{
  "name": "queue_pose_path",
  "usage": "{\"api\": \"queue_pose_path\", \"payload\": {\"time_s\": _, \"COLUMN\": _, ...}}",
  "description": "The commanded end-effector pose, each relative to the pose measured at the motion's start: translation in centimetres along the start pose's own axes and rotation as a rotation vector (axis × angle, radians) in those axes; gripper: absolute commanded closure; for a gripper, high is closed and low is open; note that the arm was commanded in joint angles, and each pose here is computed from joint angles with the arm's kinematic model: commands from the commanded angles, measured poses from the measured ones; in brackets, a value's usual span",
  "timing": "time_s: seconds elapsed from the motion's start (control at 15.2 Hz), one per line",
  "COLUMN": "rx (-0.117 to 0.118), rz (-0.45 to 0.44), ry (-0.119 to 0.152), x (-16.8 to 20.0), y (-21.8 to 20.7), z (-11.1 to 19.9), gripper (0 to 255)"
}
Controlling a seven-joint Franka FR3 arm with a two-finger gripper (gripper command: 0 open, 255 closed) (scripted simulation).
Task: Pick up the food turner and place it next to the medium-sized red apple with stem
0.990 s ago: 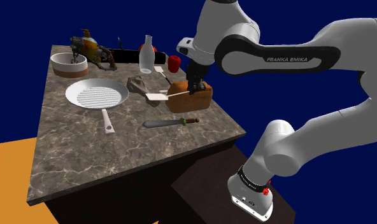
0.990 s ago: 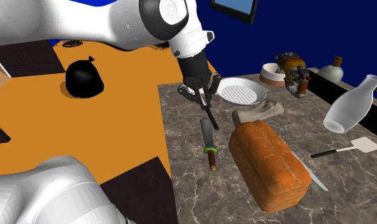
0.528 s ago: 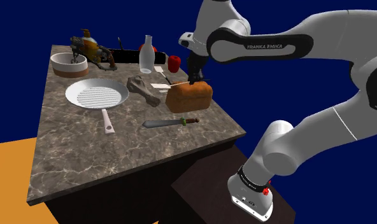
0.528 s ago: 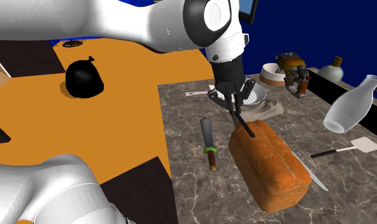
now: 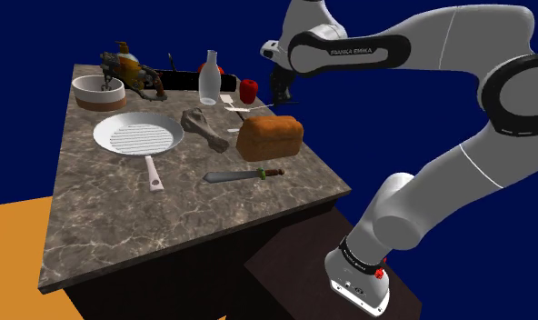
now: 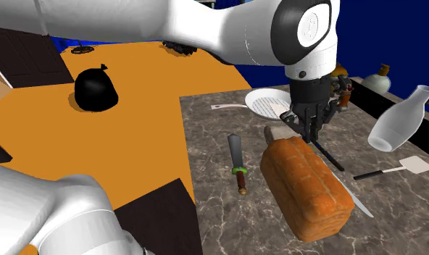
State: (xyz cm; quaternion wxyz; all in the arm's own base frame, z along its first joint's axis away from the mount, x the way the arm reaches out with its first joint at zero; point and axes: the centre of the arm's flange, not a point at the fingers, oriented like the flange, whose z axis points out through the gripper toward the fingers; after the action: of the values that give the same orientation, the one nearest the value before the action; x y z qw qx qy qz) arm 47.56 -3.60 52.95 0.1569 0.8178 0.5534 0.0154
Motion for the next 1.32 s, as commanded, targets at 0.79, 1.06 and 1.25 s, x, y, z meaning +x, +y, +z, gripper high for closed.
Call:
{"api": "queue_pose_path", "payload": {"time_s": 0.79, "rx": -0.001, "rz": -0.001, "ry": -0.001, "x": -8.8, "y": 15.2, "z": 5.7, "gripper": 255}}
{"api": "queue_pose_path", "payload": {"time_s": 1.06, "rx": -0.001, "rz": -0.001, "ry": -0.001, "x": -11.4, "y": 19.5, "z": 7.3, "gripper": 255}}
{"api": "queue_pose_path", "payload": {"time_s": 1.25, "rx": -0.001, "rz": -0.001, "ry": -0.001, "x": -13.3, "y": 22.7, "z": 8.6, "gripper": 255}}
